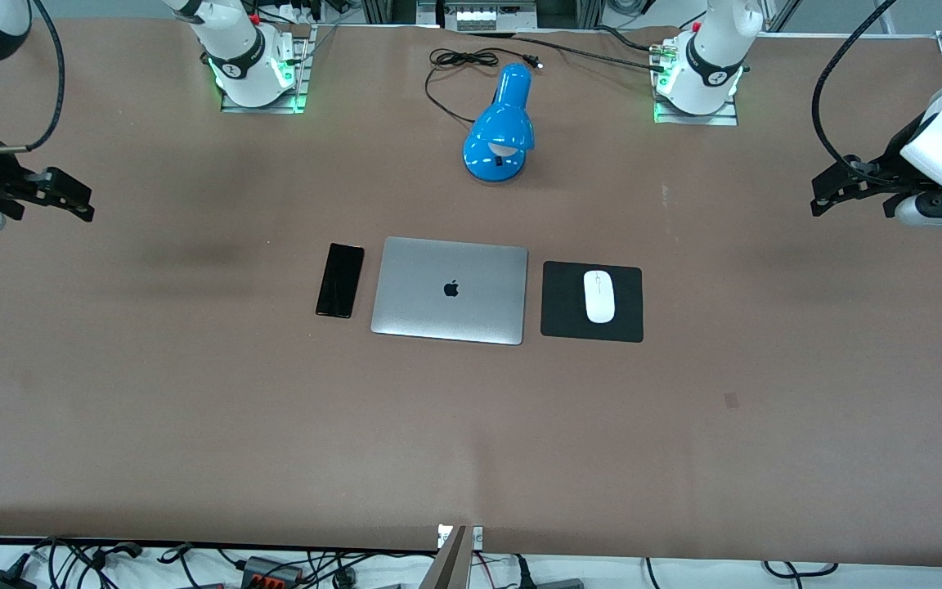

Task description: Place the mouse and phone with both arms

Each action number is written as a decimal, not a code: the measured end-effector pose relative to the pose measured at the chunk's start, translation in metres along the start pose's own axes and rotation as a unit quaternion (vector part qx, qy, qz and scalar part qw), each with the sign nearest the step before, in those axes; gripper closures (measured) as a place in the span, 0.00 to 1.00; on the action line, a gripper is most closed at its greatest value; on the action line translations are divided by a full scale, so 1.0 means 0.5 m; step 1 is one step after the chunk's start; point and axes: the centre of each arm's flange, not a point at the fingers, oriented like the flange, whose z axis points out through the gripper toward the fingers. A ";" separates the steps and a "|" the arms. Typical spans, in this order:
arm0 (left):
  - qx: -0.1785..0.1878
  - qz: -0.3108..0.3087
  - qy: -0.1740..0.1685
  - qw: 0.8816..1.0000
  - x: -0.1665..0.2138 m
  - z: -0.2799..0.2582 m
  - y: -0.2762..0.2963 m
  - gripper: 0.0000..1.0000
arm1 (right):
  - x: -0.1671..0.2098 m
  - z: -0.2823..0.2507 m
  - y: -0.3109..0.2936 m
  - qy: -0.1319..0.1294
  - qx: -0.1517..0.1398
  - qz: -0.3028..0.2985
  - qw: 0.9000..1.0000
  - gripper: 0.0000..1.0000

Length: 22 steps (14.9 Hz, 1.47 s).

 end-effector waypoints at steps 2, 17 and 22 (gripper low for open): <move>0.000 0.000 0.000 1.000 0.000 0.000 -0.001 0.00 | -0.003 -0.027 0.002 0.008 0.000 0.001 1.000 0.00; 0.000 -0.001 -0.002 1.000 -0.001 0.001 -0.002 0.00 | -0.006 -0.029 0.001 0.001 0.000 -0.001 1.000 0.00; 0.000 -0.001 -0.003 1.000 -0.001 0.001 -0.003 0.00 | -0.009 -0.027 0.001 -0.006 0.000 -0.001 1.000 0.00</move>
